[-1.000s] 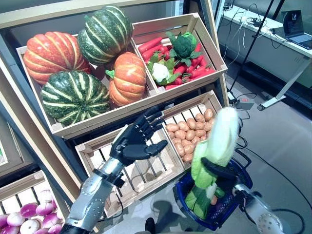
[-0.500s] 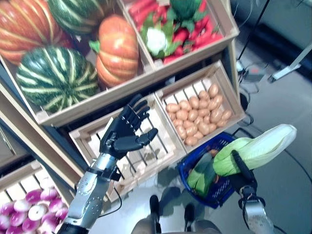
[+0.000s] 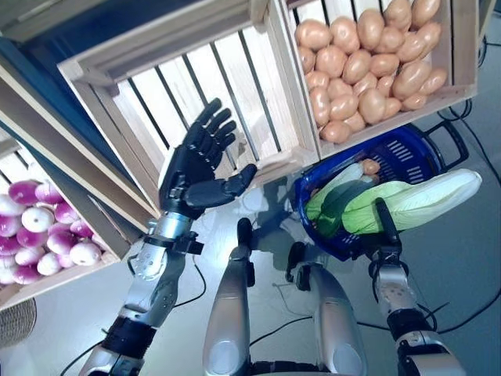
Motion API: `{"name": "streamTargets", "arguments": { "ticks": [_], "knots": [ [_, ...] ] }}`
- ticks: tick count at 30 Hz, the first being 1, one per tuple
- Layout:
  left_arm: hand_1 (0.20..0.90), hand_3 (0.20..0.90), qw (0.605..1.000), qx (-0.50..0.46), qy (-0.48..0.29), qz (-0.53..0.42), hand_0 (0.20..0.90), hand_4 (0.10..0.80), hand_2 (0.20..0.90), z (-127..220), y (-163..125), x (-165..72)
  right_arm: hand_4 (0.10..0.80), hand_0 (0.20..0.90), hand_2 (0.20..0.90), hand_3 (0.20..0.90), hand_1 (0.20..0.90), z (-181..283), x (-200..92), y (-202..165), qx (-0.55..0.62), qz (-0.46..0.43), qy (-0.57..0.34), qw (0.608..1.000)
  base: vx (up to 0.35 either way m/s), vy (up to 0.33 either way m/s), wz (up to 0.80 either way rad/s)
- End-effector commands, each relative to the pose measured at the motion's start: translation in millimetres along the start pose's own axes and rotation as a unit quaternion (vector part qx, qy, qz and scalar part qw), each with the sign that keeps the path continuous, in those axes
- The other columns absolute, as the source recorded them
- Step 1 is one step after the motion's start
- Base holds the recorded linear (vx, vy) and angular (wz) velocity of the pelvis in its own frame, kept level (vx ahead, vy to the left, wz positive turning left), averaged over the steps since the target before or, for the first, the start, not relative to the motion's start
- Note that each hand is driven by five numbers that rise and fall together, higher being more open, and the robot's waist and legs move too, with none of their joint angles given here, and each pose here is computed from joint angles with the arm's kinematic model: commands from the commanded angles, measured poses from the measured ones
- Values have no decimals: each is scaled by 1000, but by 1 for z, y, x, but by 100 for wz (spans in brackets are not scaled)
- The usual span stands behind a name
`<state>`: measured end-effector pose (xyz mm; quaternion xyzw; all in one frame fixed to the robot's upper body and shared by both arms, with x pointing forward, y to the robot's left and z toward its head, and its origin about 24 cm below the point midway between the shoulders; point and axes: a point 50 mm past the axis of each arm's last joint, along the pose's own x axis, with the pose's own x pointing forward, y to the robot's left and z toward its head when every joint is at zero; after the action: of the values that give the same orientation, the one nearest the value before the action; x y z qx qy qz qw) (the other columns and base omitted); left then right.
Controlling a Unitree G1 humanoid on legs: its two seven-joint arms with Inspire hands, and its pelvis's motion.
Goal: Put vegetables into the basket
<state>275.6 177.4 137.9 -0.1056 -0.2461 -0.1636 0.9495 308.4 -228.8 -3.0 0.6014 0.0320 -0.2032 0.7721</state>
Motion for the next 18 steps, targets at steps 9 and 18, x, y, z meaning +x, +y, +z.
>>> {"name": "streamTargets", "arguments": {
  "ticks": [9, 18],
  "knots": [
    [900, 900, 986, -44, -148, -71, 900, 800, 900, 44, -35, 32, 400, 300, 300, 300, 300, 22, 23, 42, -58, 24, -19, 998, 37, 20, 14],
    [900, 900, 989, -27, -134, -57, 900, 800, 900, 44, -28, 29, 400, 300, 300, 300, 300, 28, 29, 42, -102, -29, -12, 994, 55, 23, 3]
  ]
}}
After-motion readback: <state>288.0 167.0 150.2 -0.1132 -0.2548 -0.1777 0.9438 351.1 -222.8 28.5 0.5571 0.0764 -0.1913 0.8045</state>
